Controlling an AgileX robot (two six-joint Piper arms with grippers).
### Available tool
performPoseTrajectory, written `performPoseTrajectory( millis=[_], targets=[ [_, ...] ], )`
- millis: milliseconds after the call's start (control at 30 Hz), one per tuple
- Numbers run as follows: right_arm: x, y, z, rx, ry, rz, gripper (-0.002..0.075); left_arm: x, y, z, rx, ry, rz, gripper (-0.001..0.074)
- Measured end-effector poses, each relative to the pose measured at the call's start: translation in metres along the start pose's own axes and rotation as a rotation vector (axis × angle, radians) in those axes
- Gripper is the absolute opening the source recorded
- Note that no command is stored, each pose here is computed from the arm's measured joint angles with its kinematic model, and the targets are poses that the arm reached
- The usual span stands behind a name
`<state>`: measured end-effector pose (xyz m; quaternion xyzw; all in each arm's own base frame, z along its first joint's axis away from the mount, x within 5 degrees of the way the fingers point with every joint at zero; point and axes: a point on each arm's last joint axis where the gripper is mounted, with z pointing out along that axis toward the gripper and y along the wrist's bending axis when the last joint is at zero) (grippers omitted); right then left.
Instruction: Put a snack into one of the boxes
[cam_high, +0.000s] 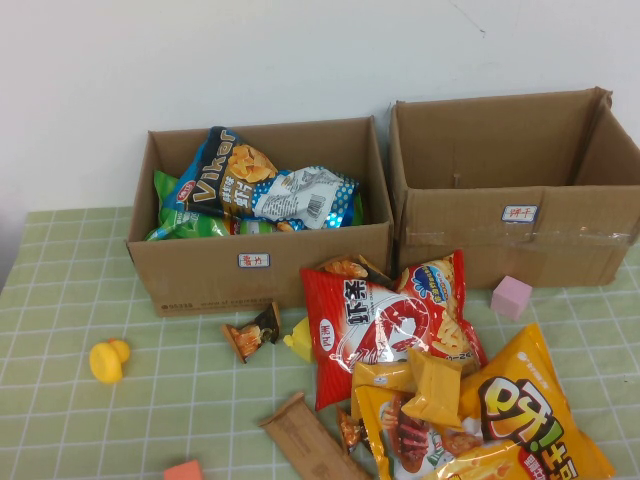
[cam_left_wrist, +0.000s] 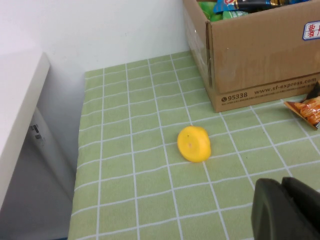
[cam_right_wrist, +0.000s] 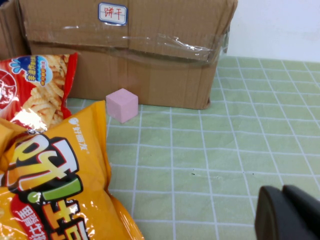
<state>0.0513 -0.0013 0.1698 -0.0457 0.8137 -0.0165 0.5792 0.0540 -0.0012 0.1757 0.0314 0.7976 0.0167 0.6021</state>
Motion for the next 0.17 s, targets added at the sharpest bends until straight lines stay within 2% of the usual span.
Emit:
performPoseTrajectory(
  millis=[167],
  targets=[
    [0.0000,0.0000,0.0000,0.000,0.000,0.000,-0.0002,0.0000,0.0000,0.0000,0.000,0.000,0.000,-0.0001]
  ],
)
